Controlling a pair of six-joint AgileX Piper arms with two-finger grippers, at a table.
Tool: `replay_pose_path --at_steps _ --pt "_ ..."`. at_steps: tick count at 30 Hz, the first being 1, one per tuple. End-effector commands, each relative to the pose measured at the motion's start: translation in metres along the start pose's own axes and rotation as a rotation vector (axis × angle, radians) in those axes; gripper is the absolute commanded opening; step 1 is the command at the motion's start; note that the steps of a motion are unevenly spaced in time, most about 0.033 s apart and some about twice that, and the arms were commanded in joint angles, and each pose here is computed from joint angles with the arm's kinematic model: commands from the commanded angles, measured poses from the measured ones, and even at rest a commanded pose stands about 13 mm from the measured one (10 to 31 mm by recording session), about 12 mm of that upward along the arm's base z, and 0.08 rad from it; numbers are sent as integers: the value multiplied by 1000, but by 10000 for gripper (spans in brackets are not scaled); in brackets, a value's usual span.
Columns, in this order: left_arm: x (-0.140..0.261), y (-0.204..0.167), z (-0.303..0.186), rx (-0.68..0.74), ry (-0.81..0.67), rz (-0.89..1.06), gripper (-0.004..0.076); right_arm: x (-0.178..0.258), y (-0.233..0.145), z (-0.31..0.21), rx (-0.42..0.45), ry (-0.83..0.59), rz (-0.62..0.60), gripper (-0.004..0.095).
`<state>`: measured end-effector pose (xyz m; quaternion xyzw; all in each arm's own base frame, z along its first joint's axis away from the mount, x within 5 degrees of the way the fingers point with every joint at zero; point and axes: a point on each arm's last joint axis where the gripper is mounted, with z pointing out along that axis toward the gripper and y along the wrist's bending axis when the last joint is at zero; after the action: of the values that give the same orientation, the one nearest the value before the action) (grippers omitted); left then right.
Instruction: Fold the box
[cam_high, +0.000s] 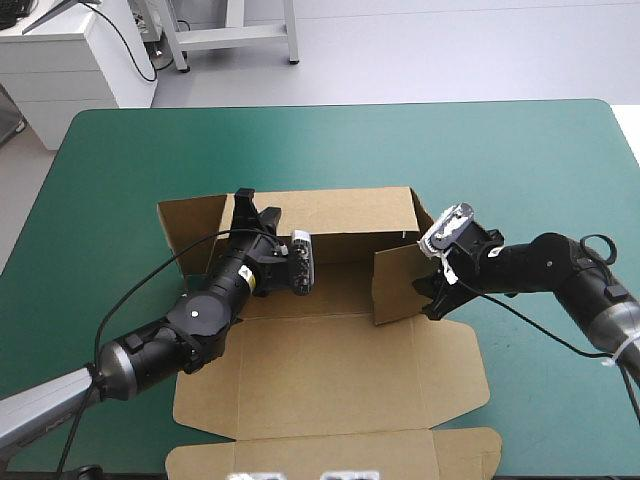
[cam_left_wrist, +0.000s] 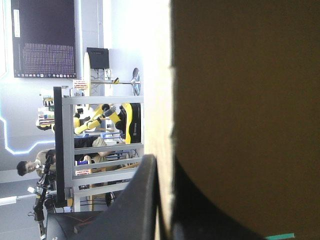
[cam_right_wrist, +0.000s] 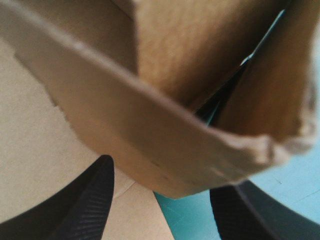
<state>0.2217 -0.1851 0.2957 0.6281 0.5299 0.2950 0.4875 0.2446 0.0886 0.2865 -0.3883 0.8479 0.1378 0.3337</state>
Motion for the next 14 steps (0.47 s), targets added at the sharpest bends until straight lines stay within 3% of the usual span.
replay_pose_path --at_steps 1,5,9,14 --pt "1 9 -6 -28 7 -41 -8 -9 2 -13 9 -56 -14 536" --pt "1 9 -6 -30 6 -51 -8 -12 3 -11 -17 -79 -22 573" --pt "1 9 -6 -30 6 -49 -8 -14 4 -2 -70 -101 -14 695" --pt "1 9 -6 -30 6 -49 -8 -13 8 18 -87 -47 -51 705"
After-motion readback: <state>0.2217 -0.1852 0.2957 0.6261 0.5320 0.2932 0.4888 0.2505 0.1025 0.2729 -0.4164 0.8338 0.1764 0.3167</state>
